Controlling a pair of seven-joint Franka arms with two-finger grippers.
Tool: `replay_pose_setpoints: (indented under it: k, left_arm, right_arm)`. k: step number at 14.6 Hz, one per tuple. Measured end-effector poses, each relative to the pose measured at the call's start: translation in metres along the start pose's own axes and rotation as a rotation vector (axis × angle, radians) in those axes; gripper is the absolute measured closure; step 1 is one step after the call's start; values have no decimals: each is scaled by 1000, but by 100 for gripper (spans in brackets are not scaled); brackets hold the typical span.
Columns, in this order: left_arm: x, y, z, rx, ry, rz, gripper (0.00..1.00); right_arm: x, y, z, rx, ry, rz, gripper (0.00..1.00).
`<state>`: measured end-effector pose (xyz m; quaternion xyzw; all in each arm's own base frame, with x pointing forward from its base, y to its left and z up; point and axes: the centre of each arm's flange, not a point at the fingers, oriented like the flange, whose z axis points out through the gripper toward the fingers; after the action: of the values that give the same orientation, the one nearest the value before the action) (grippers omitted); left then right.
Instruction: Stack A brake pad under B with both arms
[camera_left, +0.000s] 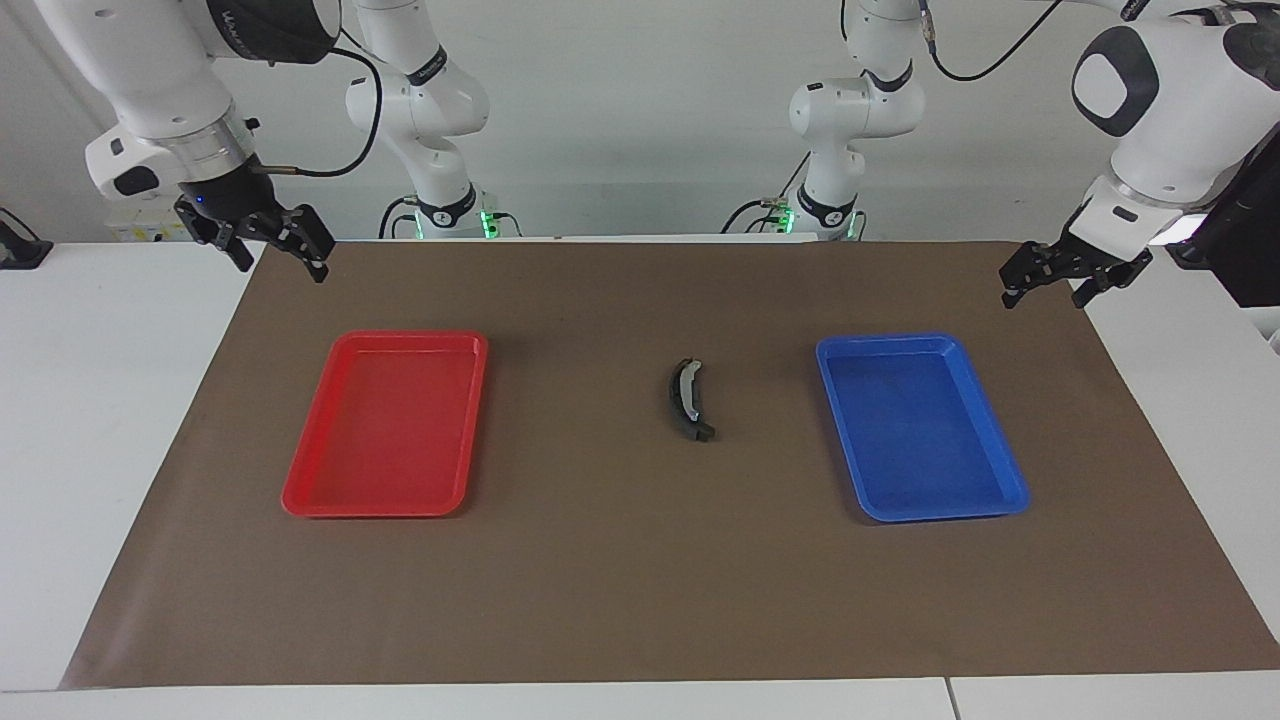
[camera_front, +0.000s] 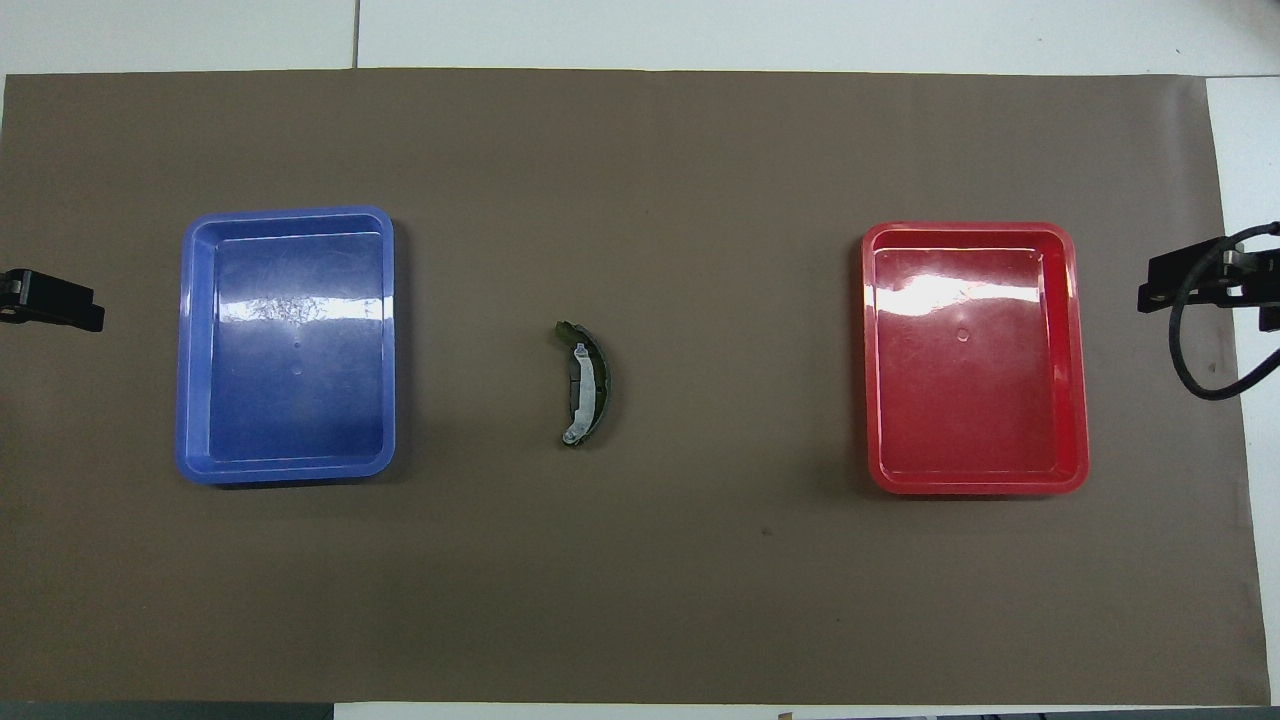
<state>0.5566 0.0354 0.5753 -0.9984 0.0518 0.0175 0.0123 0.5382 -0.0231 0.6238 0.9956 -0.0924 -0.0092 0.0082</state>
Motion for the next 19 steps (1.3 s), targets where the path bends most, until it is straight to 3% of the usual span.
replay_pose_setpoints:
  k: [7,19]
  left_arm:
    - [0,0,0,0,0,0,1]
    - [0,0,0,0,0,0,1]
  right_arm:
    - [-4,-8,3,-7,-29,-22,0]
    - [-4,-15,2,-11,-18,-64,0]
